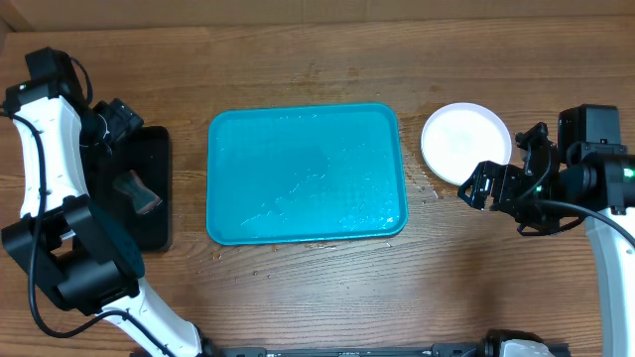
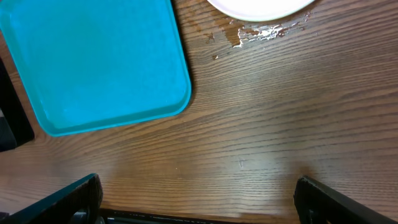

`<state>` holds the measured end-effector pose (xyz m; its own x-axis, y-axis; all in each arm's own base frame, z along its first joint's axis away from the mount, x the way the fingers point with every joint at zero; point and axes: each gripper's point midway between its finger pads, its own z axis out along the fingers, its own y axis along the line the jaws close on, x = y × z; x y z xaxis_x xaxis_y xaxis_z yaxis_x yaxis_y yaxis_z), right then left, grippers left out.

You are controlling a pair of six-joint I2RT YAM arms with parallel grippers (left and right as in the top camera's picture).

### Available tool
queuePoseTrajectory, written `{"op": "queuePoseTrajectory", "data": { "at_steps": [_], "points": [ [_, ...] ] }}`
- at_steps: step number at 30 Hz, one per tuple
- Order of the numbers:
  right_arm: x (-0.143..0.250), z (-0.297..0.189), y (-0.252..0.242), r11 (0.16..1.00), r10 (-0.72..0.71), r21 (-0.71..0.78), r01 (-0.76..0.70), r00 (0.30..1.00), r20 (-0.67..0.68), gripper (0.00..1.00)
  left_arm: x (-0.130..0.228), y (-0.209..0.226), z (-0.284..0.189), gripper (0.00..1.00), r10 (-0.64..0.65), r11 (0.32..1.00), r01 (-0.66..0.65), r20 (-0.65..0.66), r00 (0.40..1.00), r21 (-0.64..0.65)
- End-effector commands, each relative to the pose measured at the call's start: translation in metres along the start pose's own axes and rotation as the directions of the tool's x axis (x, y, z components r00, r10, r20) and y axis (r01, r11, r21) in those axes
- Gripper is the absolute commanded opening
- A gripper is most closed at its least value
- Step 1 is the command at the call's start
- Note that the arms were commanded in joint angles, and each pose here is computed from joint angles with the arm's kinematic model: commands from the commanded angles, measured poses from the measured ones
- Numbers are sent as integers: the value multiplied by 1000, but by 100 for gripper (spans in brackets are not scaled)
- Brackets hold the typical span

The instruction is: Clean dirty plates on tray and stack at the side

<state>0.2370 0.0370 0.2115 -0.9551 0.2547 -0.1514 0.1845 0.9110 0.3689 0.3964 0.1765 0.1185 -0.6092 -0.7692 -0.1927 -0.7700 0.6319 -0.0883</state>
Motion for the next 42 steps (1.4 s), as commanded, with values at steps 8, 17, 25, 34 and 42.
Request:
{"op": "queuePoseTrajectory", "data": {
  "at_steps": [8,17,25,34,42],
  "points": [
    [-15,-5,11,996,-84,-29,90,982,169,100,-6,-3,-15,100,-7,1000,6,32,999,28],
    [9,-34,34,932,-256,-45,358,743,619,100,-6,-3,-15,100,-7,1000,6,32,999,28],
    [38,-30,21,908,-264,-9,418,589,764,100,-6,-3,-15,100,-7,1000,6,32,999,28],
    [30,-15,21,868,-255,45,495,366,895,100,-6,-3,-15,100,-7,1000,6,32,999,28],
    [13,-3,19,857,-217,91,508,196,956,100,-6,-3,-15,100,-7,1000,6,32,999,28]
  ]
}}
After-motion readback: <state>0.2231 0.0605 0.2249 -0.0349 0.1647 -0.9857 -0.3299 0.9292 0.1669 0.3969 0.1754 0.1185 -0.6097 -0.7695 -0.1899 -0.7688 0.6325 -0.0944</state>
